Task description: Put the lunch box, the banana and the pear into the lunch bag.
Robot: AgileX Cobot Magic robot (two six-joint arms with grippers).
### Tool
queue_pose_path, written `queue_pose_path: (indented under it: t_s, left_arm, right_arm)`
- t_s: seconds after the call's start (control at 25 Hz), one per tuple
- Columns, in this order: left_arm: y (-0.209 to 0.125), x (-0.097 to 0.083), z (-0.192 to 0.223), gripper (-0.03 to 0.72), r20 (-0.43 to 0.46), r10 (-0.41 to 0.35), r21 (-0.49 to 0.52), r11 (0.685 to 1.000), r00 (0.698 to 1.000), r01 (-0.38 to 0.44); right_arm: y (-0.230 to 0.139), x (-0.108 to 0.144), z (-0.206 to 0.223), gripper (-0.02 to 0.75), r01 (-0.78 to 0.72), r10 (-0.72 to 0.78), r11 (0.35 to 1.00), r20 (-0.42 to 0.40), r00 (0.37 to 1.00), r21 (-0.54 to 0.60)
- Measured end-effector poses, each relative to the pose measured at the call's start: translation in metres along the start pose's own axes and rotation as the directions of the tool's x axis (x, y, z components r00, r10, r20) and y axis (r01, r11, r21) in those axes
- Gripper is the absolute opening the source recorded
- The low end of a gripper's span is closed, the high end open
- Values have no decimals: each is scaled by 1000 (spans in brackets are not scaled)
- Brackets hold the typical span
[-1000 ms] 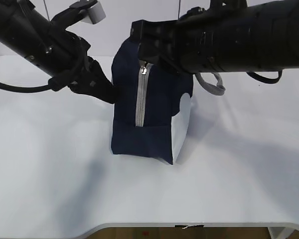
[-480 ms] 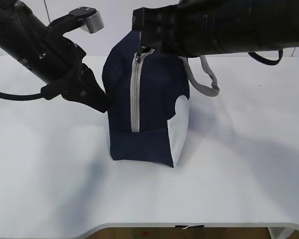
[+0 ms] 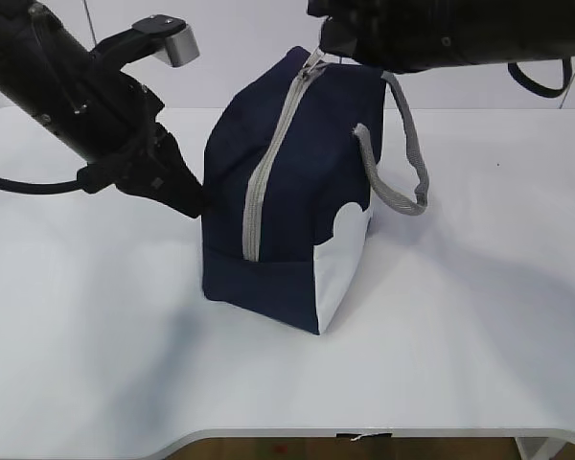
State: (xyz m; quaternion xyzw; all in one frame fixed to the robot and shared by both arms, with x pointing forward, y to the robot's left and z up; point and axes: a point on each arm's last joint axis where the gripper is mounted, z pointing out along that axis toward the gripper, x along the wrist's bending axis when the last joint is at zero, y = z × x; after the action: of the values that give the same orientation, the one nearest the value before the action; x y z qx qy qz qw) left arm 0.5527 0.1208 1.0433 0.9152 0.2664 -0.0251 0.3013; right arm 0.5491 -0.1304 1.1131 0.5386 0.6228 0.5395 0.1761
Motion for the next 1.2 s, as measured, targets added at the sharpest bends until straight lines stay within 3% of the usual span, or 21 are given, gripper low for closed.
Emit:
queue_pose_path:
  t_s: [0.28,0.56,0.88,1.2]
  left_arm:
    - [-4,-1,0,-9,9,15,42,999,1000,-16]
    - [-6,-2,0,-9,22,17,64,998,1000,-18]
    - [-7,-1,0,-9,10,-4,73,997,1000,3]
    - [-8,-1,0,-9,9,-29,87,996,1000,28]
  right_arm:
    - [17,-2,28,6,46,-45,999,7,999,-25]
    - [33,-31,48,6,37,-35,999,70,997,-22]
    - [43,-62,75,6,27,-30,999,119,992,28]
    - [42,-70,95,6,32,-45,993,110,993,113]
